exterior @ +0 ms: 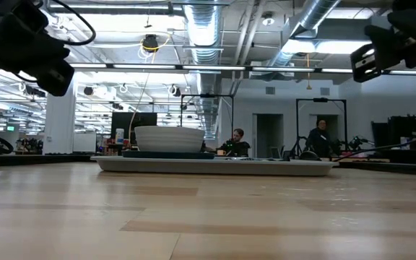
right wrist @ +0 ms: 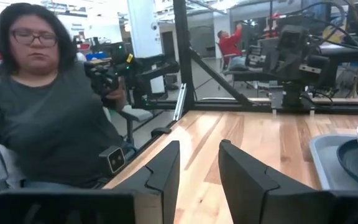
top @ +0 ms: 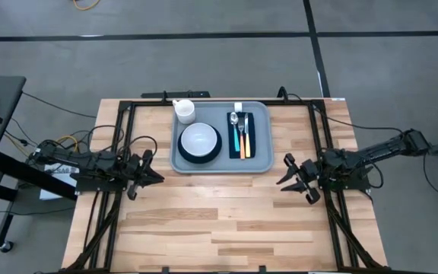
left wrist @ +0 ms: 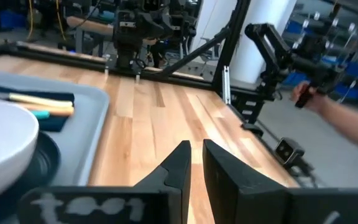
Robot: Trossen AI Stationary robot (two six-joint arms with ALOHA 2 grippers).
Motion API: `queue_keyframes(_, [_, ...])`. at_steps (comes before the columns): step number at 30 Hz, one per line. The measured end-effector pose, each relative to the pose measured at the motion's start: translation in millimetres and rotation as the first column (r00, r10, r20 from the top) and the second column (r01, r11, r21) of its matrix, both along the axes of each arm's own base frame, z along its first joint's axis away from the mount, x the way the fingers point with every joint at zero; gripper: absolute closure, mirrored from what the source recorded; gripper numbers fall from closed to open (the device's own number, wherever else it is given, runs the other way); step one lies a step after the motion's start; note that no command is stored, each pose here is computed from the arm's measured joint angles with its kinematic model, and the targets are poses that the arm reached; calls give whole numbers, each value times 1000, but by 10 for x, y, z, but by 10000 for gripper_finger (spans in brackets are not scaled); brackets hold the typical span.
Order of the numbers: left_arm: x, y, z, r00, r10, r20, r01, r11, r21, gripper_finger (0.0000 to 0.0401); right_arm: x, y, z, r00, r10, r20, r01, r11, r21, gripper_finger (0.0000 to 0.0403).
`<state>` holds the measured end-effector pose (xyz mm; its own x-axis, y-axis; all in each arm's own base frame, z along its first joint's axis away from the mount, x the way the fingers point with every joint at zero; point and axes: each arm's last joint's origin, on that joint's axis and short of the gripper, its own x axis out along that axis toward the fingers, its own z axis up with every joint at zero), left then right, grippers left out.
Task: Set up tray
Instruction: Return to Home Position
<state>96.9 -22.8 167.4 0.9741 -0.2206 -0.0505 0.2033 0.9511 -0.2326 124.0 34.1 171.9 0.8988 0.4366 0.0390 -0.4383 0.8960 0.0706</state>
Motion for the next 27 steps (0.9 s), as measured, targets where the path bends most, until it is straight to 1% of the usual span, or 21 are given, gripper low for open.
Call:
queue_keyframes(5, [-1,-2,-1,1000,-3,-25,1,995,-103,372,-2,9,-1,1000,7,-1,-7,1000,-2,301])
queue_keyframes(7, [0,-2,-2,1000,-1,-30,-2,993,-122,372,-2,8,-1,1000,6,0,-6,1000,-2,301])
queue_keyframes(12, [0,-1,-3,1000,0,-25,-2,995,-95,372,-2,8,-1,1000,5,0,-5,1000,-2,301])
queue_keyframes(27, [0,-1,-5,1000,-1,-29,-3,994,-108,372,-2,8,-2,1000,5,-2,-5,1000,-2,301])
